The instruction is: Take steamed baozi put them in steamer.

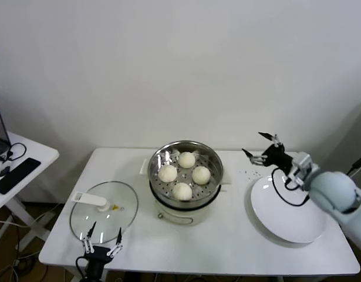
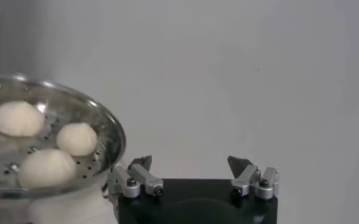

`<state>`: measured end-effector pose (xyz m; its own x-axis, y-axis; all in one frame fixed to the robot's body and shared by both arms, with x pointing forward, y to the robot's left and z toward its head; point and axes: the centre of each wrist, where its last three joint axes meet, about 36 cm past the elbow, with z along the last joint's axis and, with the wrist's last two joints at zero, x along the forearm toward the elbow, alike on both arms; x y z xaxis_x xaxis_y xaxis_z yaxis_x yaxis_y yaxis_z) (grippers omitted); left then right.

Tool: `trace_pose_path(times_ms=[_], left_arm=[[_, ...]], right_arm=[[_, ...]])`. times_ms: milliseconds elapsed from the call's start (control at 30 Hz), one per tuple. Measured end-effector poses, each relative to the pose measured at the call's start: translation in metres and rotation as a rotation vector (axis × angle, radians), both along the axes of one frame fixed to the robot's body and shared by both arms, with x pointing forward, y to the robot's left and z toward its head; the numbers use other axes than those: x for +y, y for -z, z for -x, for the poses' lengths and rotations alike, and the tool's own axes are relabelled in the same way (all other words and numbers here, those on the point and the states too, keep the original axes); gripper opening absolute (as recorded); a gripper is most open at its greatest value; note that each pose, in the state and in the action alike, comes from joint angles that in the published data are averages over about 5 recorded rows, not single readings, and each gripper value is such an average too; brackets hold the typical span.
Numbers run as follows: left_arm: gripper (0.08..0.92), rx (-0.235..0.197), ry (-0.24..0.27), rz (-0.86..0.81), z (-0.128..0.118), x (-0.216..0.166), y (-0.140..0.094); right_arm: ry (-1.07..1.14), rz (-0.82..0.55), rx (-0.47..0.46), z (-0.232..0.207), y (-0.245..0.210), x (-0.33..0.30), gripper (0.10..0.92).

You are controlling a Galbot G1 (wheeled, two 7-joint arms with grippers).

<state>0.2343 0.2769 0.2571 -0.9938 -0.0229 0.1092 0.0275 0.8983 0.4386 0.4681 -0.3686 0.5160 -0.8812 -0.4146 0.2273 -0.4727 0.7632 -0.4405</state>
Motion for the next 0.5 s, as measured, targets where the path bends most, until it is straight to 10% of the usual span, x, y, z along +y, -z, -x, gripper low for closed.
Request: trace_pose_path(times_ms=[500], left_arm=[[0.823,-0.014,0.006,-0.002,0.001,-0.001,-0.007]], right_arm=[[0.189,-0.274,-0.072,0.124,0.086,0.001,0.823]])
